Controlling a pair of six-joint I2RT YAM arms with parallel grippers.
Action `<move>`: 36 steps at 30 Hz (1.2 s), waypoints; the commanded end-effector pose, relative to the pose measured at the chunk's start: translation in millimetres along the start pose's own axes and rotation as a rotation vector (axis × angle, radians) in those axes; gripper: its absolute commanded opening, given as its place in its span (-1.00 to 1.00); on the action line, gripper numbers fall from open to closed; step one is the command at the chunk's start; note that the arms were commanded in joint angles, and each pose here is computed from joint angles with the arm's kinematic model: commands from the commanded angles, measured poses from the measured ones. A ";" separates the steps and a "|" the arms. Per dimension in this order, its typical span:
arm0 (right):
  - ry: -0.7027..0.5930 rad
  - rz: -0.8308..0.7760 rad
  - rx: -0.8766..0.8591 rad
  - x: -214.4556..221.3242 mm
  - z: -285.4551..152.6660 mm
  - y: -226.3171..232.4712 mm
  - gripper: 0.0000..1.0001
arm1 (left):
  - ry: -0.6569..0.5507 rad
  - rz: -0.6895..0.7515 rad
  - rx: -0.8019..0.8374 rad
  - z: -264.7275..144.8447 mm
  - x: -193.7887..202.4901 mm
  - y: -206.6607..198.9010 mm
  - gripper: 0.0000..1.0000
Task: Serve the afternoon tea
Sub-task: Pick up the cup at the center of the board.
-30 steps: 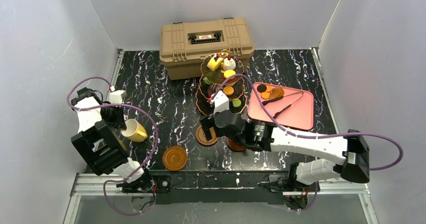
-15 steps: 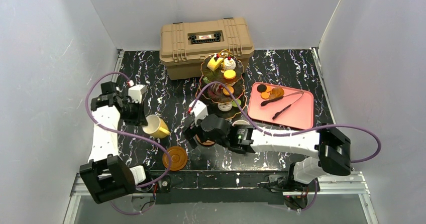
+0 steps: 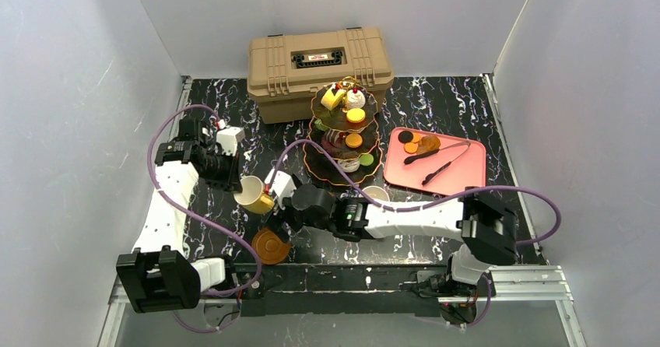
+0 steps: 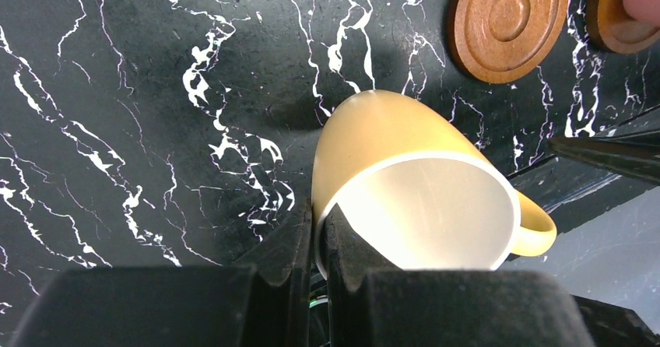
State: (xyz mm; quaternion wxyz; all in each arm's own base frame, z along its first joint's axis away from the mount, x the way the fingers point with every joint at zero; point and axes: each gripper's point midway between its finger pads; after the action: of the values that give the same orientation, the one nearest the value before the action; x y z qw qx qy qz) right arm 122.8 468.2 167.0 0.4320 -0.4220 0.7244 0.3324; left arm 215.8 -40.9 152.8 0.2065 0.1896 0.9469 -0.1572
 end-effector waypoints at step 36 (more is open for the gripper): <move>-0.079 0.073 0.346 8.3 -35.0 -67.0 -0.97 | -0.130 0.131 0.066 -48.1 -47.9 -55.2 0.96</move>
State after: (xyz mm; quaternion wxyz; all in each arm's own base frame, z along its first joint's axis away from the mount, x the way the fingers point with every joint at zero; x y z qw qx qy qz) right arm 149.4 413.4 97.1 0.4290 -0.4060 0.7857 0.1838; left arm 218.4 -81.7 216.7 0.2682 0.2443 0.9148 -0.1775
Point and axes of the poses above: each gripper's point midway between its finger pads, its own z axis out along the fingers, its own y axis along the line the jaws close on, x = y × z, and after that the axes turned 6 degrees about z, right-handed
